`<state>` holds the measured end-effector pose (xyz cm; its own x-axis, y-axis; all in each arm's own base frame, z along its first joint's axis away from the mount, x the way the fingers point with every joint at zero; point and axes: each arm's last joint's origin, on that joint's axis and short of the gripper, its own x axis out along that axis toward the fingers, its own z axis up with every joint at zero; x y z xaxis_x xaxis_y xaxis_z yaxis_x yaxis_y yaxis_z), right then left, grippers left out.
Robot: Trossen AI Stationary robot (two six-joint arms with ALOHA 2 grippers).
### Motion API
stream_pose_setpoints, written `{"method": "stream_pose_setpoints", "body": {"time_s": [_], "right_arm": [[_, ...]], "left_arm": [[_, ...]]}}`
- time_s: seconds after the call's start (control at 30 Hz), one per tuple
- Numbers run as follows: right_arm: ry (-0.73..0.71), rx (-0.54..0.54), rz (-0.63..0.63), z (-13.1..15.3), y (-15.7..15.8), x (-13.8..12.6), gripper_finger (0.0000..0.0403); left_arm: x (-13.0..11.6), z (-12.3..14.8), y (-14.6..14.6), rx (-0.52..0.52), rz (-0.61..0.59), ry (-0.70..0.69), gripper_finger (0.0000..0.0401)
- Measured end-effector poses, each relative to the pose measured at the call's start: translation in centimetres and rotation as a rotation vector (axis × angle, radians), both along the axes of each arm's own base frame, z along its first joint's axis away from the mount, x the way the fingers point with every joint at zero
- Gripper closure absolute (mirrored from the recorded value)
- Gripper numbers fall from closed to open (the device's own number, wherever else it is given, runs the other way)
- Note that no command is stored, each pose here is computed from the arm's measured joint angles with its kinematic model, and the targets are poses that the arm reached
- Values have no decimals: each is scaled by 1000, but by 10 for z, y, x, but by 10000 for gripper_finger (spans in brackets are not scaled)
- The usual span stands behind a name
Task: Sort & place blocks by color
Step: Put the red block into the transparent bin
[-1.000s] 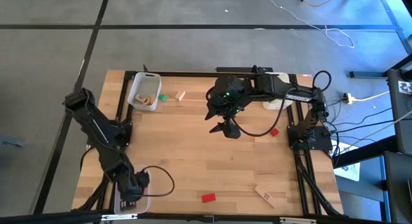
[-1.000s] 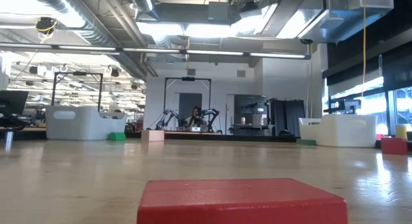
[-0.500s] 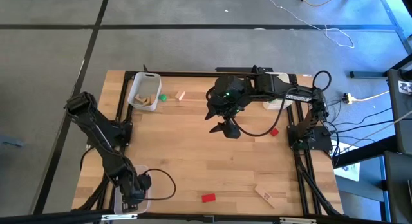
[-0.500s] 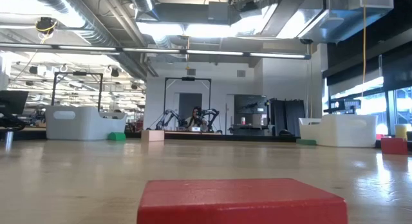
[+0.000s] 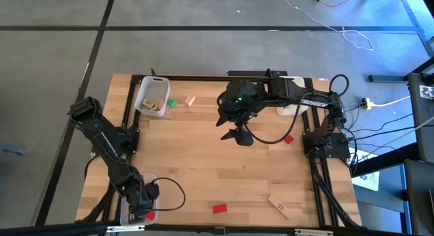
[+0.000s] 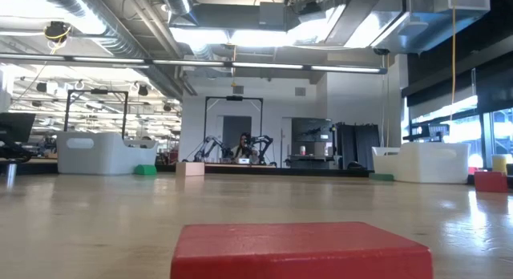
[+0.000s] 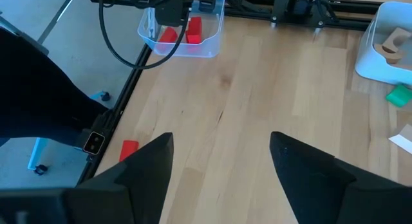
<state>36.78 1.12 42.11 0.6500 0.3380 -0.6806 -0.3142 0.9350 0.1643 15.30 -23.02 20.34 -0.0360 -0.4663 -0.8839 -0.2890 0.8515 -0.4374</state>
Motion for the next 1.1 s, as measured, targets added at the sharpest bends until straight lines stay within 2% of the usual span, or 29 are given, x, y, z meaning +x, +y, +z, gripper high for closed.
{"method": "stream_pose_setpoints", "body": {"time_s": [0.2,0.43,0.57,0.7,0.97,1.1], "right_arm": [[0,0,0,0,0,0,143],[0,0,0,0,0,0,143],[0,0,0,0,0,0,143],[1,0,0,0,0,0,143],[1,0,0,0,0,0,143],[8,0,0,-1,0,0,143]], "left_arm": [[0,0,0,-5,-29,-10,320],[0,0,0,-12,-34,-10,364],[0,0,0,-7,-57,-33,374],[0,0,0,-3,-62,-33,360],[1,-1,5,29,-6,17,307],[5,-2,10,36,1,31,298]]}}
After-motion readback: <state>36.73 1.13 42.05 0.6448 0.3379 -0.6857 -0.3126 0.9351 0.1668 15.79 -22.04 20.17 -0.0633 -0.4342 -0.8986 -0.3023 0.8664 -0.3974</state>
